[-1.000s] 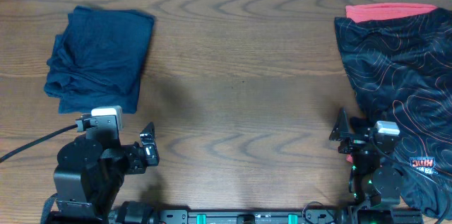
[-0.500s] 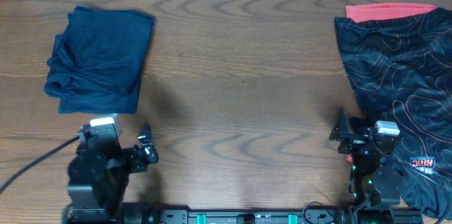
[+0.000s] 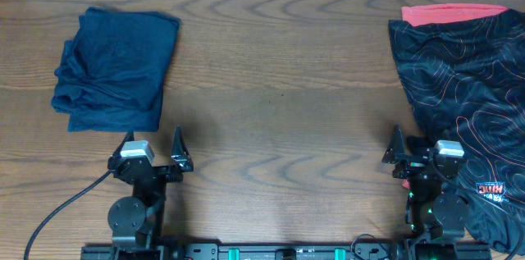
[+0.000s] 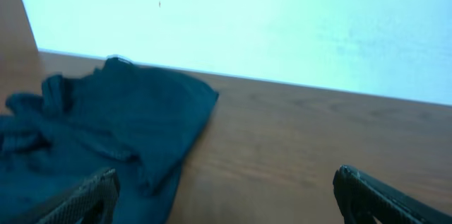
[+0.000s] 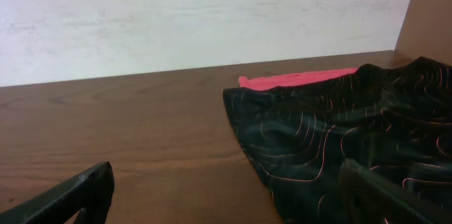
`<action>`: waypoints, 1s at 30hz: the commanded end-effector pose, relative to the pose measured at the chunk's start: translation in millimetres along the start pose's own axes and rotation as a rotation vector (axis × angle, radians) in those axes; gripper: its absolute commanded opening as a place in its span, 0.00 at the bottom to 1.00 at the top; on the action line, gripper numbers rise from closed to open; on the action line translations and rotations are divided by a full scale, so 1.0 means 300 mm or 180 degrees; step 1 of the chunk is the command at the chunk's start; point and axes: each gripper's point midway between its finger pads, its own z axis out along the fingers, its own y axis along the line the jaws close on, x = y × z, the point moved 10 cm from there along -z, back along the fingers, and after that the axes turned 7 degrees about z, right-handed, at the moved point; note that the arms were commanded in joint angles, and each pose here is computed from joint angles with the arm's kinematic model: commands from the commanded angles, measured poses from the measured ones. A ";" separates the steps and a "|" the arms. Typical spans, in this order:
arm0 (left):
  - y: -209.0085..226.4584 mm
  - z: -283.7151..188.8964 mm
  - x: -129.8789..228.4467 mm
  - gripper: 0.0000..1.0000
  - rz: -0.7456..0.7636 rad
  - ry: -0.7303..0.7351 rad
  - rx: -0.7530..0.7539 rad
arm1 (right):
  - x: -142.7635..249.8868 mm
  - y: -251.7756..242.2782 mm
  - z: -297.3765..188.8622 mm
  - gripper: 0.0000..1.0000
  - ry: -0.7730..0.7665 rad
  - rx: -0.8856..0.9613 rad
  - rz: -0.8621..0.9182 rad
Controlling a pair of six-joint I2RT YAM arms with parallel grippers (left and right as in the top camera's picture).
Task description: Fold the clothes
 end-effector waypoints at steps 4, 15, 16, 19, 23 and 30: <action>0.004 0.026 0.053 0.98 0.0192 -0.0124 -0.0028 | 0.000 -0.006 -0.001 0.99 -0.0007 0.0031 -0.0048; -0.006 0.038 0.147 0.98 0.0404 0.0239 0.0138 | 0.000 -0.006 -0.001 0.99 -0.0007 0.0031 -0.0049; -0.006 0.038 0.147 0.98 0.0404 0.0238 0.0139 | 0.000 -0.006 -0.001 0.99 -0.0007 0.0031 -0.0048; -0.006 0.038 0.147 0.98 0.0405 0.0237 0.0135 | 0.000 -0.006 -0.001 0.99 -0.0007 0.0031 -0.0048; -0.006 0.039 0.148 0.98 0.0405 0.0244 0.0137 | 0.000 -0.006 -0.001 0.99 -0.0007 0.0031 -0.0048; -0.006 0.039 0.148 0.98 0.0405 0.0244 0.0137 | 0.000 -0.006 -0.001 0.99 -0.0007 0.0031 -0.0049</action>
